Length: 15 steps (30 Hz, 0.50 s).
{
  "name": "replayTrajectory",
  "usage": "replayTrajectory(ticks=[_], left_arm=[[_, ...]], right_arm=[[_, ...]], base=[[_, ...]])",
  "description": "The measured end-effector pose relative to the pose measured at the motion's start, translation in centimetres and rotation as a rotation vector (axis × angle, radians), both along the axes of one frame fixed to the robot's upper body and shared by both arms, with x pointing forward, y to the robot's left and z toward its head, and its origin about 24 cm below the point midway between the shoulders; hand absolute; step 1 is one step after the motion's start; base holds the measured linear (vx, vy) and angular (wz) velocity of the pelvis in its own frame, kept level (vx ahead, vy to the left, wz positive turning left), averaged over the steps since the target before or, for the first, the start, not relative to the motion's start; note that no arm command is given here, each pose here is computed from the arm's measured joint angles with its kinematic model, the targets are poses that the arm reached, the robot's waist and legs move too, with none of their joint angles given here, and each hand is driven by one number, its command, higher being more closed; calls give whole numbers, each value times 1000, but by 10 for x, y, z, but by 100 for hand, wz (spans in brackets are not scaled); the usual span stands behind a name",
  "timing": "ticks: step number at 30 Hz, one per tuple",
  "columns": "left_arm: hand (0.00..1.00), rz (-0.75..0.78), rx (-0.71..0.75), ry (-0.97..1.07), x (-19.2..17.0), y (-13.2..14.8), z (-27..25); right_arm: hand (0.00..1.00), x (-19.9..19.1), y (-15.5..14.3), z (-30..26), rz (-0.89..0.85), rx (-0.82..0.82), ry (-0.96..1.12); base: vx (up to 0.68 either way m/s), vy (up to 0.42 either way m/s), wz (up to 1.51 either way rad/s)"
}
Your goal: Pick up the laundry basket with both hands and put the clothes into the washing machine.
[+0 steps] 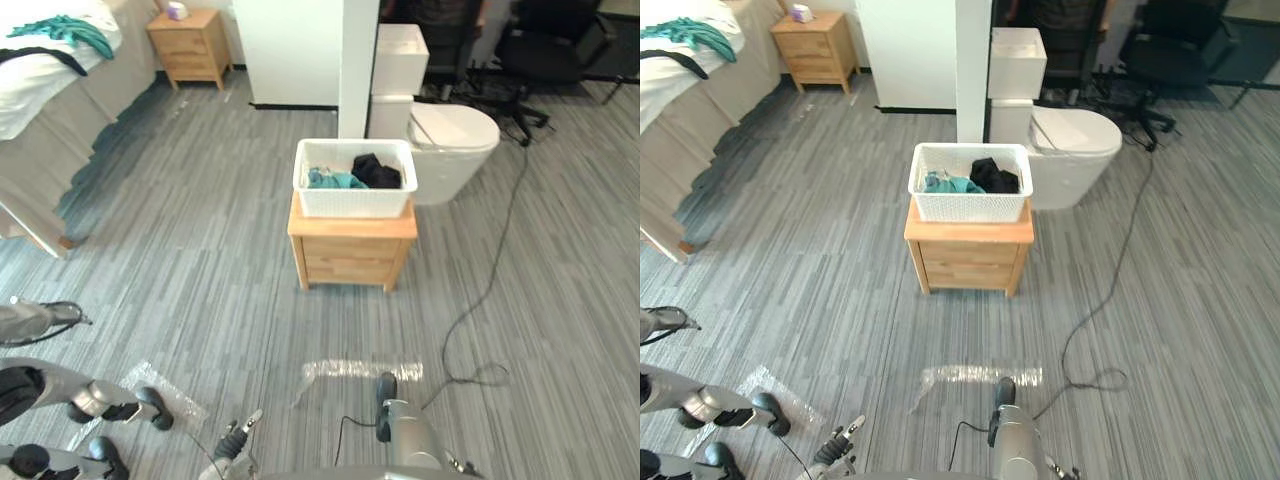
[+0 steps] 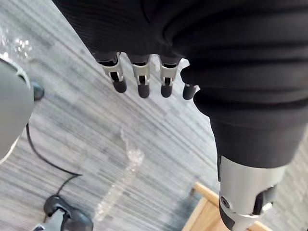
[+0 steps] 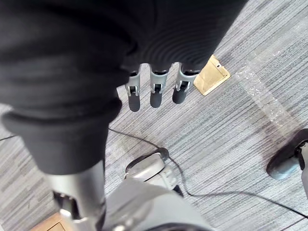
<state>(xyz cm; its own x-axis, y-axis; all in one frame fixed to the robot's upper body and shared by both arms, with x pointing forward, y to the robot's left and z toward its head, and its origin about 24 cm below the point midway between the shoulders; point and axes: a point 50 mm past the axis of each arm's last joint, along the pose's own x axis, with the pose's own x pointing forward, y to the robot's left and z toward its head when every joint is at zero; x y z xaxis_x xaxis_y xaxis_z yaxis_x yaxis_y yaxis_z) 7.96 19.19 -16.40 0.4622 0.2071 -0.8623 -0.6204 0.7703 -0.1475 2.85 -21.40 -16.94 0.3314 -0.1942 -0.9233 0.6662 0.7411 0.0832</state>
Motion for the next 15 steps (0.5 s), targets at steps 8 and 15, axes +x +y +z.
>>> replayTrajectory(ticks=[8, 15], left_arm=[[0, 102, -12, -37, 5, -1, 2], [0, 34, 19, -53, 8, 3, 5]], right_arm=[[0, -3, -8, 1, -44, -5, 3], [0, 28, -7, 4, -47, -12, -73]], base=[[496, -256, 23], [345, -2, 11]])
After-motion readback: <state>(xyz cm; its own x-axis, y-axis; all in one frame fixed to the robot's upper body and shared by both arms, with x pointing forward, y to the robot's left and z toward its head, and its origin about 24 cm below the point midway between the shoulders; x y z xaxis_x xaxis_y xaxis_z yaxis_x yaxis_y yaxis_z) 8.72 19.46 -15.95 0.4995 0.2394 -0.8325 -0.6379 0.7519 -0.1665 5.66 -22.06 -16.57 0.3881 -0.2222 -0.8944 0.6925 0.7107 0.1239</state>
